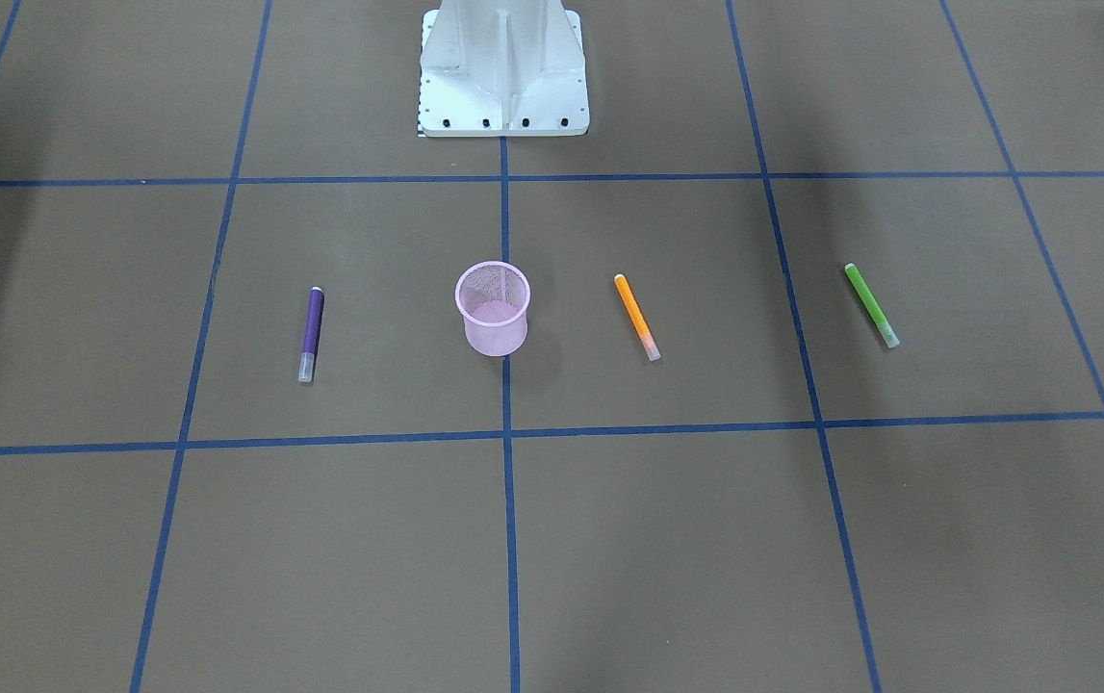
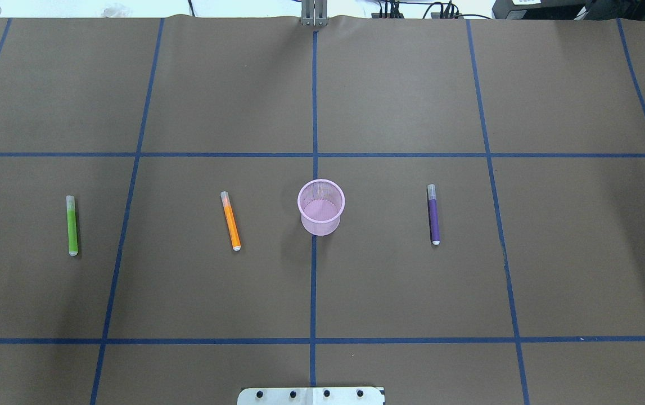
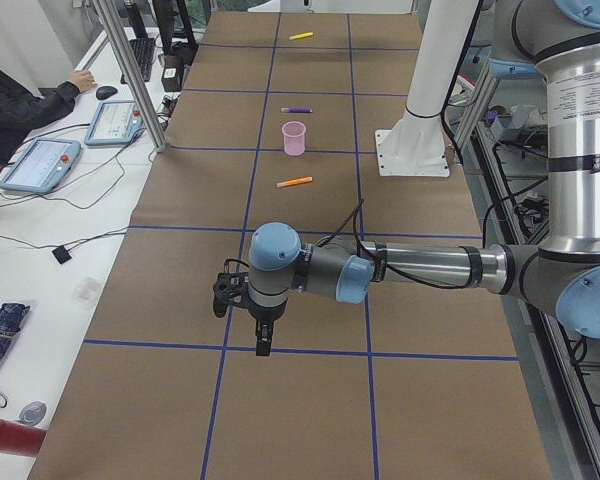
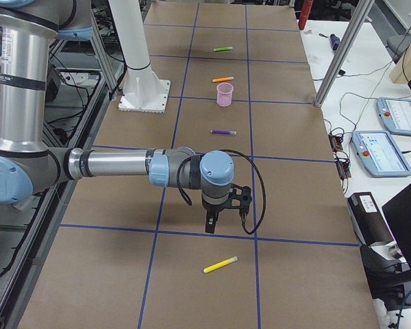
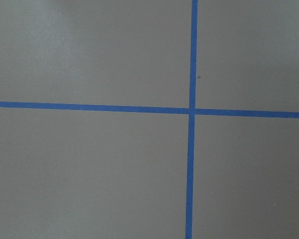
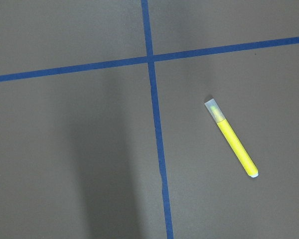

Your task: Collect pens into pen holder

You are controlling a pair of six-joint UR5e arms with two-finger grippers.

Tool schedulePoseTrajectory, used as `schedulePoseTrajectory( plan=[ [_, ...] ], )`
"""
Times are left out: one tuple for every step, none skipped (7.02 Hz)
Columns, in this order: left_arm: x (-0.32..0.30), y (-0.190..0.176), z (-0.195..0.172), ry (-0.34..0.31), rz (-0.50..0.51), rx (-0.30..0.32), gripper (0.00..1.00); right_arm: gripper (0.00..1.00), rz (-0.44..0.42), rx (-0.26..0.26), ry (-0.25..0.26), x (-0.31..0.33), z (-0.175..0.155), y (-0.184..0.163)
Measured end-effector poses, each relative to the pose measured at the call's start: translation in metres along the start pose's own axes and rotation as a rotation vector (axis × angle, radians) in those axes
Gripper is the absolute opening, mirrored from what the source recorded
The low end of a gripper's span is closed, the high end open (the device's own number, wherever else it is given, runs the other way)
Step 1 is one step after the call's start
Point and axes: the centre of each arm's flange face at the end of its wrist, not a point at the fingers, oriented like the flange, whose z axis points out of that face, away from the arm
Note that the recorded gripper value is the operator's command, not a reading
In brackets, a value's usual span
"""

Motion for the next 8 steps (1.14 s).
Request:
schedulePoseTrajectory(
  plan=[
    [0.001,0.000,-0.001,0.001,0.002,0.002,1.00,0.99,0.002,-0.003,0.001,0.001,0.001,0.000],
    [0.002,-0.001,-0.003,0.001,0.004,0.006,1.00,0.99,0.004,-0.004,0.000,0.002,0.002,0.001],
    [0.003,-0.001,-0.004,-0.001,0.006,0.009,1.00,0.99,0.004,-0.004,-0.004,0.002,0.002,0.001],
    [0.004,-0.002,-0.005,-0.001,0.009,0.013,1.00,0.99,0.002,-0.003,-0.005,0.001,0.002,0.001],
    [0.008,-0.004,-0.009,0.001,0.017,0.020,1.00,0.99,-0.001,-0.001,-0.006,0.002,0.002,0.000],
    [0.014,-0.006,-0.013,0.005,0.027,0.029,1.00,0.99,-0.006,0.000,-0.006,0.003,0.003,-0.001],
    [0.026,-0.010,-0.011,0.013,0.053,0.026,1.00,0.99,-0.012,0.001,-0.007,0.003,0.004,-0.002],
    [0.046,-0.016,-0.007,0.028,0.094,0.020,1.00,0.99,-0.017,0.003,-0.007,0.002,0.003,-0.002]
  ],
)
